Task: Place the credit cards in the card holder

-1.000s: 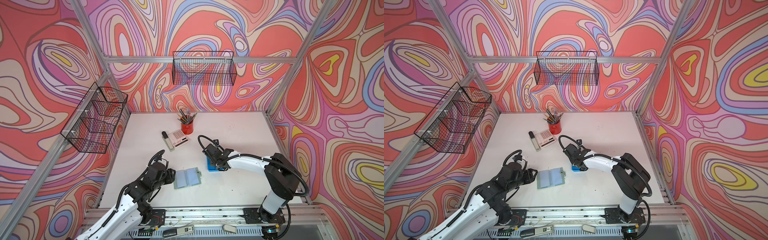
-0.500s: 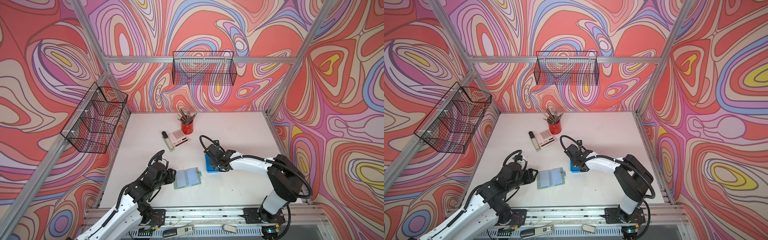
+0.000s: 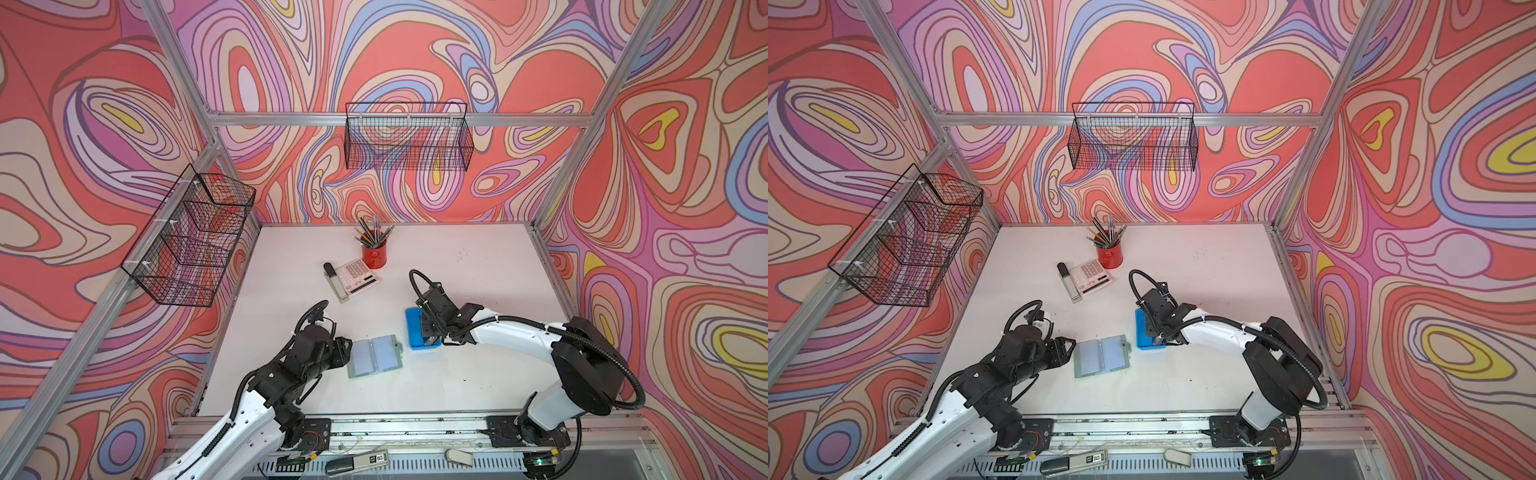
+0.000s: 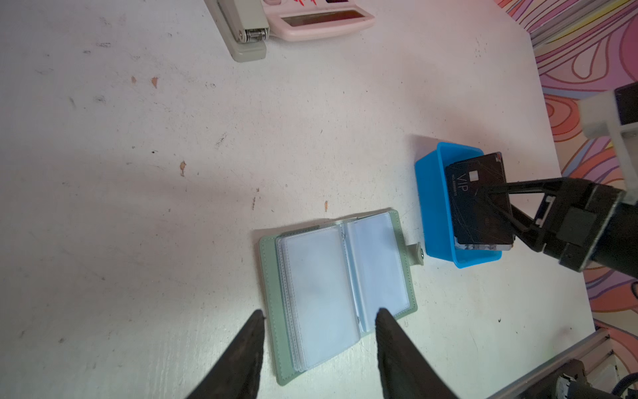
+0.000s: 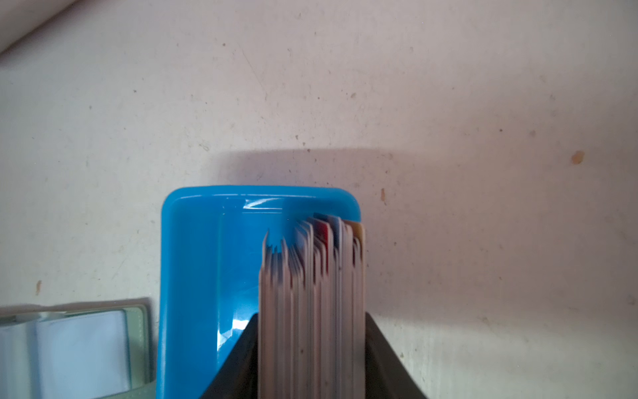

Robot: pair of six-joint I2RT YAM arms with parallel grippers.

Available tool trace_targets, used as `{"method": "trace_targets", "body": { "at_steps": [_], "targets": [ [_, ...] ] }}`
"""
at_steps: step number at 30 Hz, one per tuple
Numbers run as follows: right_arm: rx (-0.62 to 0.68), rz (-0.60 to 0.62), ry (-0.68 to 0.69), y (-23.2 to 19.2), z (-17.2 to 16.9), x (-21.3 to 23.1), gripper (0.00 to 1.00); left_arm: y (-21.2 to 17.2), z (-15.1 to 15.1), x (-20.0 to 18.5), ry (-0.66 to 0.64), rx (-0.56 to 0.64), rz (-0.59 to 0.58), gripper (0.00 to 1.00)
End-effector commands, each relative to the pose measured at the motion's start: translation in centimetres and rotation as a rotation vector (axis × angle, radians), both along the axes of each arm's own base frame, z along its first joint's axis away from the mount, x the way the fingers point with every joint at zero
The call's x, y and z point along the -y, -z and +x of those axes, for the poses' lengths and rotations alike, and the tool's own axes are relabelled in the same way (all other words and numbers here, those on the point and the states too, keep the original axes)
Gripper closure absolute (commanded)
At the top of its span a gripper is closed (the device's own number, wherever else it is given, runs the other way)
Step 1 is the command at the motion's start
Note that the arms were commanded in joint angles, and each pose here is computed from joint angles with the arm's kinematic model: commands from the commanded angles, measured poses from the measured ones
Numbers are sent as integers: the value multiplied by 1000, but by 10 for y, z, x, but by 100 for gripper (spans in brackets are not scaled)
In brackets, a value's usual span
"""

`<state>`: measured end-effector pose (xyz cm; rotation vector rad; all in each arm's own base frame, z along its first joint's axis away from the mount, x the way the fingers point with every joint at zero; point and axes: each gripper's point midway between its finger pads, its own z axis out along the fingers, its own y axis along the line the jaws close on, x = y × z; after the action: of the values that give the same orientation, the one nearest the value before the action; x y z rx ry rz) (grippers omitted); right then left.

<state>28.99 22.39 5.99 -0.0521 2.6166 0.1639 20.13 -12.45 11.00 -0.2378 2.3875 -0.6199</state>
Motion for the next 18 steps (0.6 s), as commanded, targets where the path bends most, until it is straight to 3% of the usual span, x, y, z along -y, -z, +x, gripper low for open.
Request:
{"method": "trace_targets", "body": {
  "at_steps": [1, 4, 7, 9, 13, 18],
  "targets": [
    [21, -16, 23, -7, 5, 5, 75, 3, -1, -2, -9, -9, 0, 46],
    [17, -27, 23, -6, 6, 5, 77, 3, 0, -1, -6, -8, 0, 46],
    [22, -40, 27, -8, 8, 6, 55, 2, 0, 0, -5, -9, 2, 46],
    [24, -50, 29, -9, 9, 8, 52, 3, 1, 0, -6, -9, 1, 46],
    [24, -51, 26, -9, 8, 7, 73, 3, 1, 0, -5, -9, 0, 46],
    [21, -46, 24, -10, 8, 6, 80, 4, 1, 1, -4, -12, -1, 46]
  ]
}}
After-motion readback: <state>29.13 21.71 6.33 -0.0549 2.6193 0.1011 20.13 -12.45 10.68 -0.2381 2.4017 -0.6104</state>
